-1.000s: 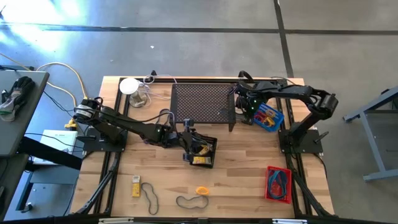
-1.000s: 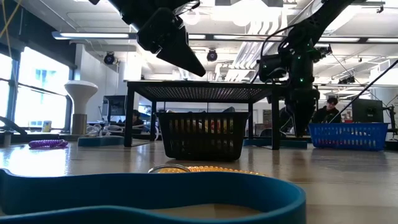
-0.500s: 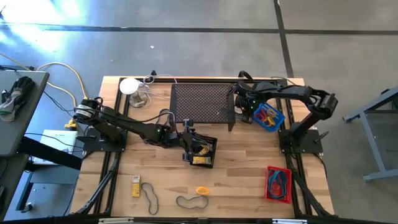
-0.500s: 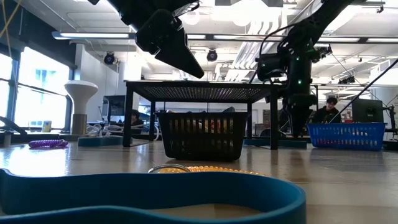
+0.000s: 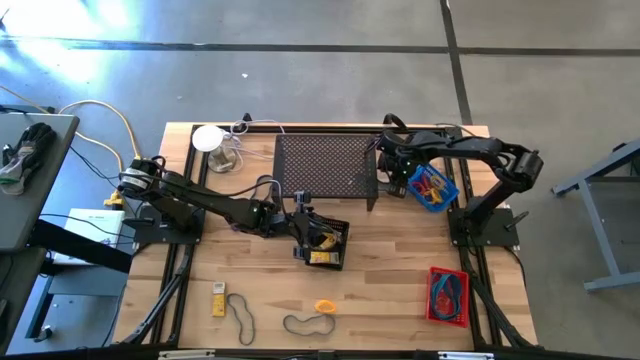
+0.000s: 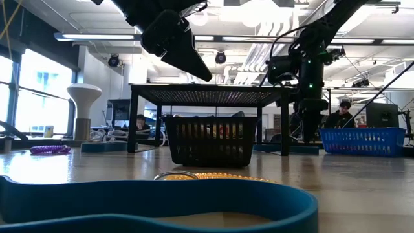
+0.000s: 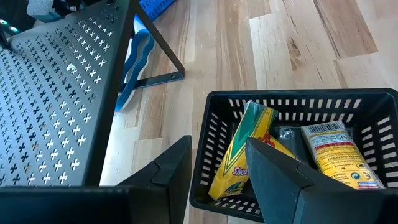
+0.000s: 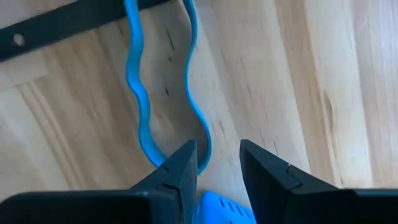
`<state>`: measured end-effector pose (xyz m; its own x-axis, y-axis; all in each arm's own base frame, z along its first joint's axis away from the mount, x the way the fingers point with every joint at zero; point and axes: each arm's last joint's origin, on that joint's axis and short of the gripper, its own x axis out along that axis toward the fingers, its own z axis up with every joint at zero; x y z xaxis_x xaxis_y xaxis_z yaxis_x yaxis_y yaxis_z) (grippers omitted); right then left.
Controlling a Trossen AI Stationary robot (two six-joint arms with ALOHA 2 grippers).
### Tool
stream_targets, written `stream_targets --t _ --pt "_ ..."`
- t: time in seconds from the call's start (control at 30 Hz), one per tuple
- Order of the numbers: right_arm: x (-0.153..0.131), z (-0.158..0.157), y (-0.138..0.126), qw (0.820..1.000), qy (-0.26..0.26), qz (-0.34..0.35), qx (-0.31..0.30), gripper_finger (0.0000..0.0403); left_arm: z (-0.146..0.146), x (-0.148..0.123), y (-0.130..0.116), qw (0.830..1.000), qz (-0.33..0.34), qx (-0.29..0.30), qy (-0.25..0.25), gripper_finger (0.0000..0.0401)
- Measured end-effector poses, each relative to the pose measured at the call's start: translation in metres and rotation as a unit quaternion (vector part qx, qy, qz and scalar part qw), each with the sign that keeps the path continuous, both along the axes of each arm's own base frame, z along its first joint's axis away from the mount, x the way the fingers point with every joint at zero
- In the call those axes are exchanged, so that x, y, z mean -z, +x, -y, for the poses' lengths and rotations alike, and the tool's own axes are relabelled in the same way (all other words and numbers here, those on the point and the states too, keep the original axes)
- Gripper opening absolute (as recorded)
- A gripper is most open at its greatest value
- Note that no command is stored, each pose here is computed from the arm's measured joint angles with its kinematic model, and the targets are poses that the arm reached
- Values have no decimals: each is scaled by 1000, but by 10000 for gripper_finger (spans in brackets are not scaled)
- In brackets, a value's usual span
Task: Pick & Place Office Desk Supplies
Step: Put the blue rubber band into the orange bin
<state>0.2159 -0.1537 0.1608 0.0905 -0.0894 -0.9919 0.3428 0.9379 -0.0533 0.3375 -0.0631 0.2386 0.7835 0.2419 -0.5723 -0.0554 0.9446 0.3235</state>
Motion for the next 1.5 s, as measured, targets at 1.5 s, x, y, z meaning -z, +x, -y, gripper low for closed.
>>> stream_targets --t 1.5 --pt "1 -46 21 986 18 -23 -165 110 -4 5 -4 999 -35 -2 17 144"
